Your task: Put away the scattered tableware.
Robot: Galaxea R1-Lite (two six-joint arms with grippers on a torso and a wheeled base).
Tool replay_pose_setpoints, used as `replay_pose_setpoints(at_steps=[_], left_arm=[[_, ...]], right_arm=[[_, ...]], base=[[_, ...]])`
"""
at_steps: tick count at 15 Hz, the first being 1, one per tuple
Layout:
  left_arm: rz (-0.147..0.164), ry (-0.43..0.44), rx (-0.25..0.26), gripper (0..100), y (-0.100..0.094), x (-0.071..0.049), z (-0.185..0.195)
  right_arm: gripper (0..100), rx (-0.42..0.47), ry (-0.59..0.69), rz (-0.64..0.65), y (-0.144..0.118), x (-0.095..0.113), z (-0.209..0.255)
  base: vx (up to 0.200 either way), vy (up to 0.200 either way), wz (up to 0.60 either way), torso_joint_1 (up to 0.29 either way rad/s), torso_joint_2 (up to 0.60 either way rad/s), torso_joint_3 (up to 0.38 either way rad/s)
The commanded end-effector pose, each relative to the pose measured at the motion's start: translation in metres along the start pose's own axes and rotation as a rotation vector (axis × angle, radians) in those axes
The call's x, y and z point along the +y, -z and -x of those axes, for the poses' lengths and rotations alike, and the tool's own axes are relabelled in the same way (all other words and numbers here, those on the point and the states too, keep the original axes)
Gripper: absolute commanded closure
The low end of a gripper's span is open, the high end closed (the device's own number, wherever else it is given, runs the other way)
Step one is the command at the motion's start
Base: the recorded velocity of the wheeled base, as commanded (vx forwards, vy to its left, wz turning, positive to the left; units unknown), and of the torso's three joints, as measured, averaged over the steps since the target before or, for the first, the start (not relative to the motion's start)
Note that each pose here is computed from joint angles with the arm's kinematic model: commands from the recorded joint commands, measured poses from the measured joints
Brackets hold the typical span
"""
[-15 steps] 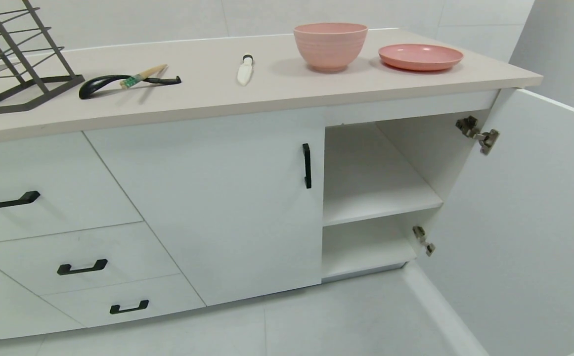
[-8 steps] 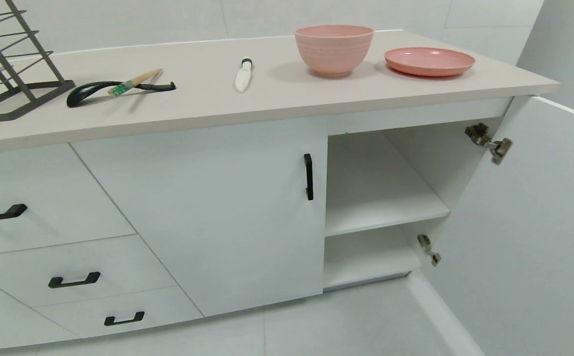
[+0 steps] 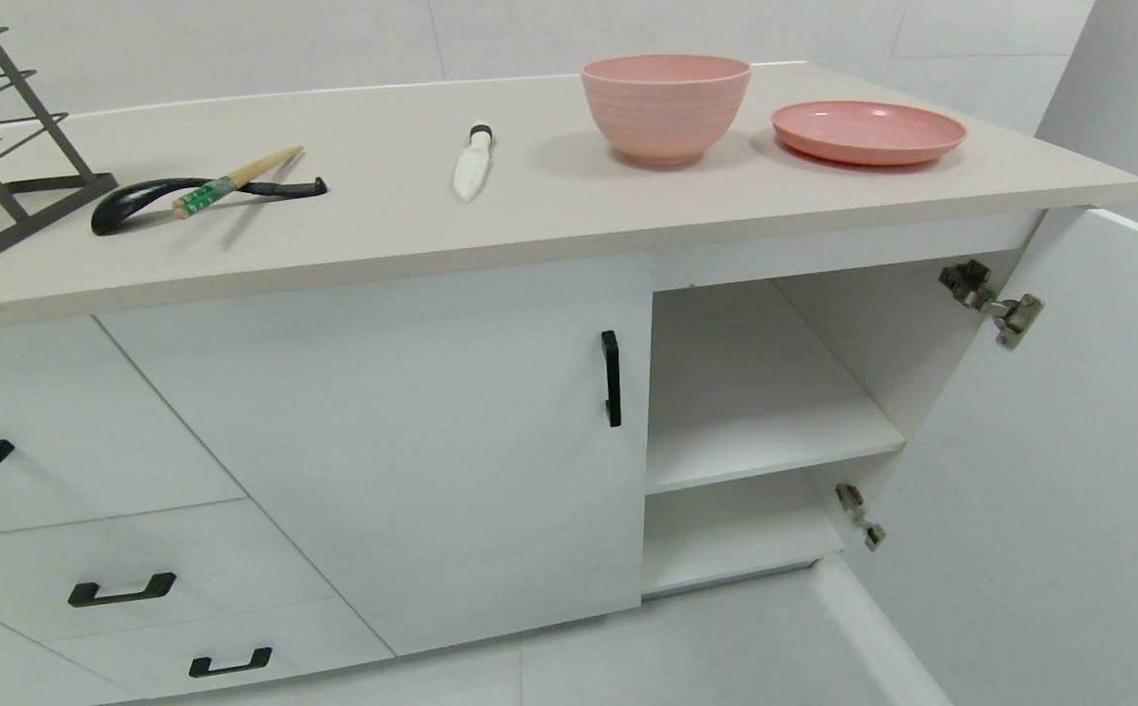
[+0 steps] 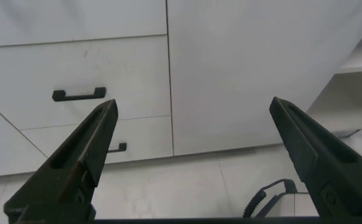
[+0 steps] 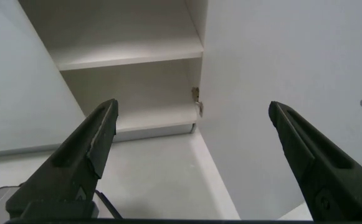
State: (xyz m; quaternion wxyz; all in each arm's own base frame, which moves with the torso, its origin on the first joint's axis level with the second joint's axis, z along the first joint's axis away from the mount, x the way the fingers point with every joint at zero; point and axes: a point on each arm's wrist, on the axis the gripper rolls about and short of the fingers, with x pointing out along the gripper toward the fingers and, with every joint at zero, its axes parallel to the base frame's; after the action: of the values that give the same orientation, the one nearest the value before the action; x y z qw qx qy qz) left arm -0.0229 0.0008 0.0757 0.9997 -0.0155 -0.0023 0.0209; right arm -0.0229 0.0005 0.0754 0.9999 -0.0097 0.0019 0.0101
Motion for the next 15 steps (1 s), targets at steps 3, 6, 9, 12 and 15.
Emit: replay_pose_setpoints(at_steps=[3,6,9,12,15], left_arm=[[0.004,-0.001,0.001,0,-0.0001,0.0000,-0.0001],[0.004,-0.001,0.001,0,-0.0001,0.0000,-0.0001],[0.004,-0.001,0.001,0,-0.0001,0.0000,-0.0001],[0.000,-0.001,0.002,0,0.0000,0.0000,-0.0001],[0.006,-0.001,0.001,0,-0.0001,0.0000,-0.0001]], right_arm=[[0,0.001,-0.001,0.001,0.0001,0.0000,0.0000],[0,0.001,0.006,0.001,0.0001,-0.0002,0.0000],[0,0.001,0.008,0.001,0.0001,-0.0002,0.0000],[0,0.001,0.009,0.001,0.0001,-0.0002,0.0000],[0,0.001,0.009,-0.001,0.0001,-0.0002,0.0000]], base=[[0.133,0.000,0.00,0.000,0.00,0.003],[0.000,0.000,0.00,0.000,0.00,0.000],[0.000,0.000,0.00,0.000,0.00,0.000],[0.000,0.000,0.00,0.000,0.00,0.000],[0.000,0.000,0.00,0.035,-0.05,-0.012]])
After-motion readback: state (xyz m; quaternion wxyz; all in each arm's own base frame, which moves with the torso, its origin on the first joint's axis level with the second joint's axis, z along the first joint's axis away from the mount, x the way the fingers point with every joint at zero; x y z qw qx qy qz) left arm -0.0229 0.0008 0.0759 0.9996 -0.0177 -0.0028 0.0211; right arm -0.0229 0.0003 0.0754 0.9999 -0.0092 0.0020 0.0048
